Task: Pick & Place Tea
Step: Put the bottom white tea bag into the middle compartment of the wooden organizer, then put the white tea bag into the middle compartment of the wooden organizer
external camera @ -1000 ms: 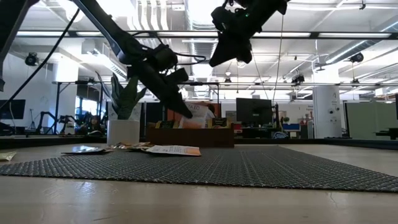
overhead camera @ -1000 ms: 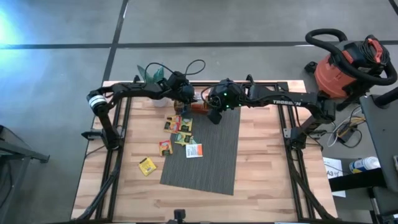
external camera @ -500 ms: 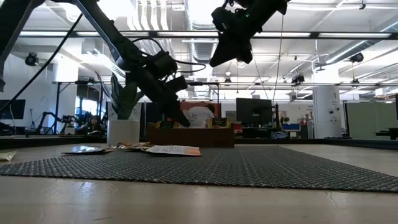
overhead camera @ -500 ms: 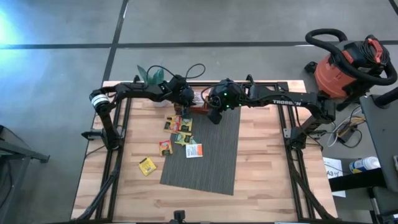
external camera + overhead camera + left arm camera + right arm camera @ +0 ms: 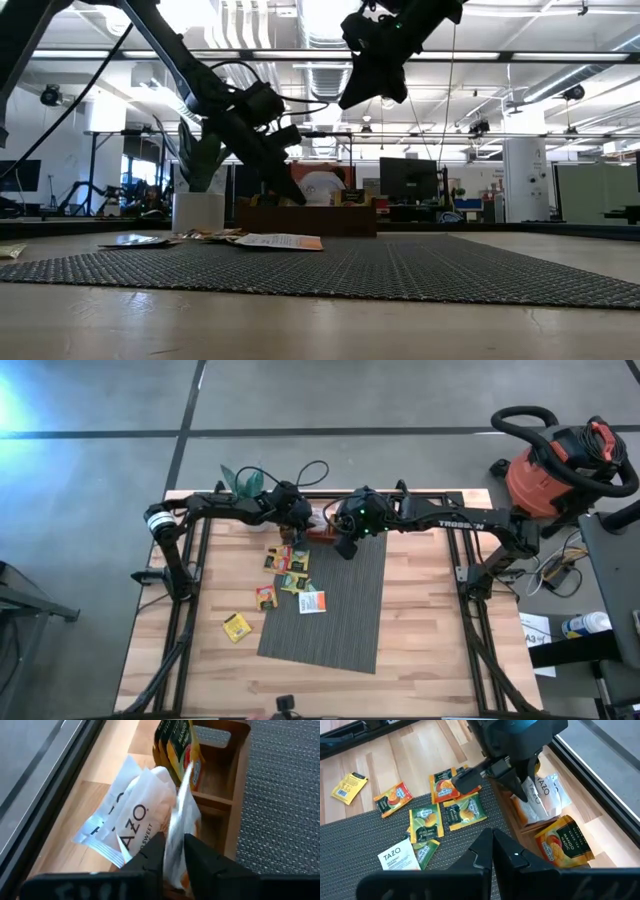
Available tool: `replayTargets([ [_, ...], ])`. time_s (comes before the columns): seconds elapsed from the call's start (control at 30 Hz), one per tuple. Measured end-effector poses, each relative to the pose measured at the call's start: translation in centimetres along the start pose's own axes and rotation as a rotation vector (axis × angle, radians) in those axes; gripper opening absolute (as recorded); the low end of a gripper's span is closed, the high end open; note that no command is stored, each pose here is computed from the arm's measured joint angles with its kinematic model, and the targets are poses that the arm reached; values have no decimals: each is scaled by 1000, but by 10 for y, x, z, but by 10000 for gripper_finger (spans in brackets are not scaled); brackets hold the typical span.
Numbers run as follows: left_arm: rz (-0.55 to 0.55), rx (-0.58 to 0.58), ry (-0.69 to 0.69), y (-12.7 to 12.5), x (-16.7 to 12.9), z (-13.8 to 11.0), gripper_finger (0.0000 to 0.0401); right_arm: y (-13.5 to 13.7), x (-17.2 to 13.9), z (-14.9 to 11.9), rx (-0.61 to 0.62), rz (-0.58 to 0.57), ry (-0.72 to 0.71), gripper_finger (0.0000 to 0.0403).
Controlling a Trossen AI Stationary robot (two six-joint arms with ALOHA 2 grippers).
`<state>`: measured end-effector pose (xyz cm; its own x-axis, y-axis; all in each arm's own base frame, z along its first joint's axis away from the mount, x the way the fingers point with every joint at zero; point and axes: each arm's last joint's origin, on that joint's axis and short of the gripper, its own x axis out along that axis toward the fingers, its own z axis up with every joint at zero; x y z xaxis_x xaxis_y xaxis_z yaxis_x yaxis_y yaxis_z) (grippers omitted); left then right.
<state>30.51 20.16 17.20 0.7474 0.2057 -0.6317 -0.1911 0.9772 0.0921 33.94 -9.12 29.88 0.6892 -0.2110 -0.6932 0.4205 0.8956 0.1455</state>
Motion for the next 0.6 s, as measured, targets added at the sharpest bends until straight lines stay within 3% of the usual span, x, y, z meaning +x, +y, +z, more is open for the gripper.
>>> replayTargets([
  [0.23,69,-43,12,1,-7,3,81,0,0,0,0,0,0,9],
  [0.6,81,-44,-48,-3,-35,22,82,0,0,-1,-4,0,3,9],
])
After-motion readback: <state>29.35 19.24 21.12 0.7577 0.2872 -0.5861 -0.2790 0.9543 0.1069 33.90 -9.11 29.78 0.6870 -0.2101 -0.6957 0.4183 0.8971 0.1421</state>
